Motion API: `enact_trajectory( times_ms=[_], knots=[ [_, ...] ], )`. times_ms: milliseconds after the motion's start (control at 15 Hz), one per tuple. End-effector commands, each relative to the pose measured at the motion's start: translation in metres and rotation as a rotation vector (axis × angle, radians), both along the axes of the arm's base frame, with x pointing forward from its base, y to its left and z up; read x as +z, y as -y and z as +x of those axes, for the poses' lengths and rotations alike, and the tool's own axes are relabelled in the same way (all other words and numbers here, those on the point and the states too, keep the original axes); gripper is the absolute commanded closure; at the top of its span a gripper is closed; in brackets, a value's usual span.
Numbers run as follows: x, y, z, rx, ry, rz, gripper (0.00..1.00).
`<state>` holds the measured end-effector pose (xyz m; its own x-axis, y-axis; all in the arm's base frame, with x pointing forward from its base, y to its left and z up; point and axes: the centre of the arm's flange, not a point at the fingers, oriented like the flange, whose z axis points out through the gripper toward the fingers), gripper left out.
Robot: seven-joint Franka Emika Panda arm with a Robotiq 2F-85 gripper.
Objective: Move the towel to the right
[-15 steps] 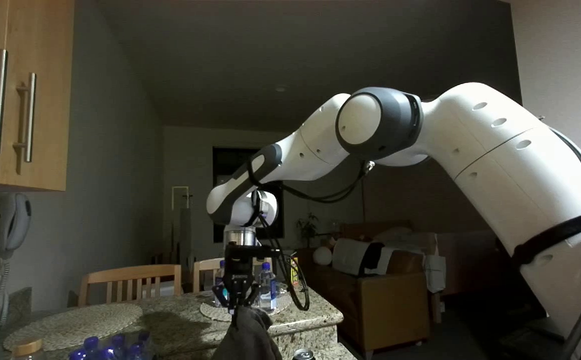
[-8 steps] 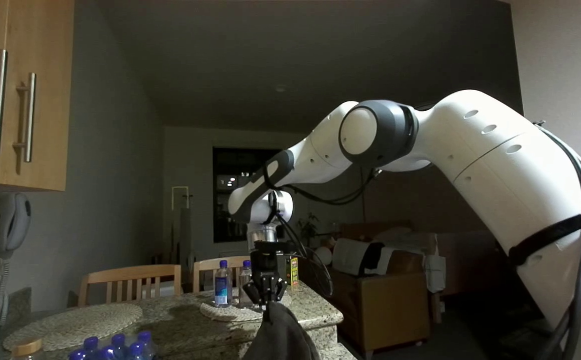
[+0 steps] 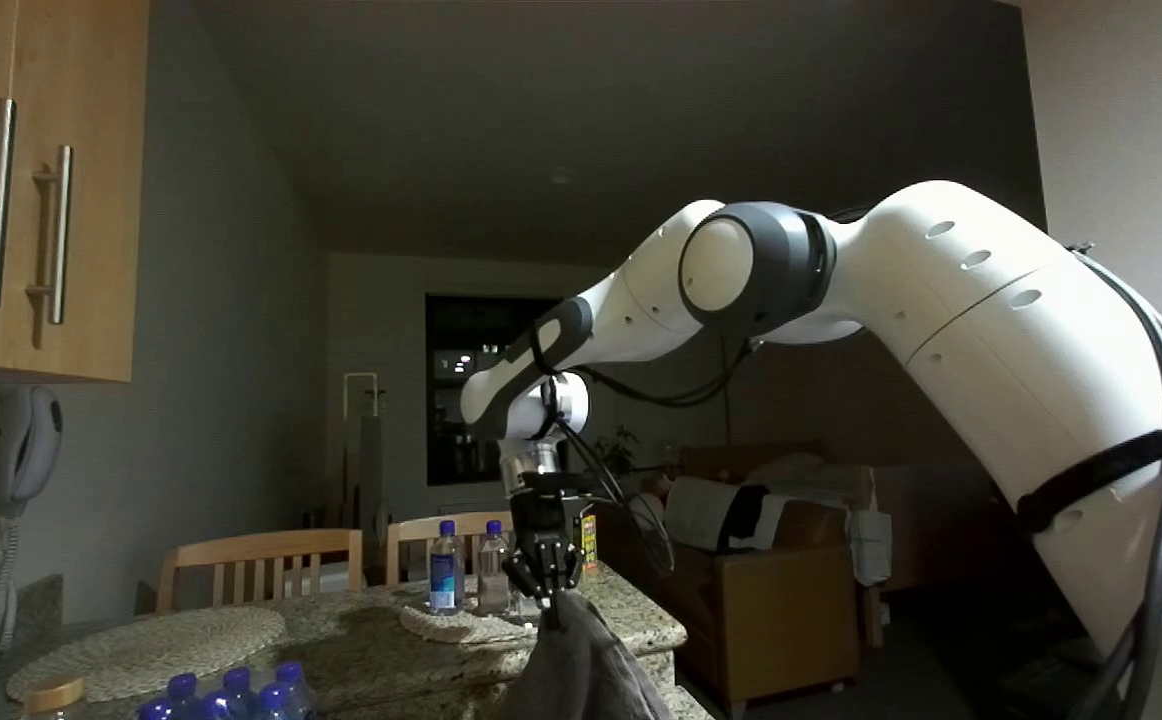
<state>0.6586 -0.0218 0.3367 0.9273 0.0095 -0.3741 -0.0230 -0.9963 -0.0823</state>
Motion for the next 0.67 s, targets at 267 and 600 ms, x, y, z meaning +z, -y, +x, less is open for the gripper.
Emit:
enact_trajectory(
  times_ms=[267,600],
  knots=[
    [-0.002,0.035,-0.008,0.102,-0.068,0.05,0.93],
    [-0.034,0.069,-0.024,0.13,-0.234,0.086,0.93]
  ],
)
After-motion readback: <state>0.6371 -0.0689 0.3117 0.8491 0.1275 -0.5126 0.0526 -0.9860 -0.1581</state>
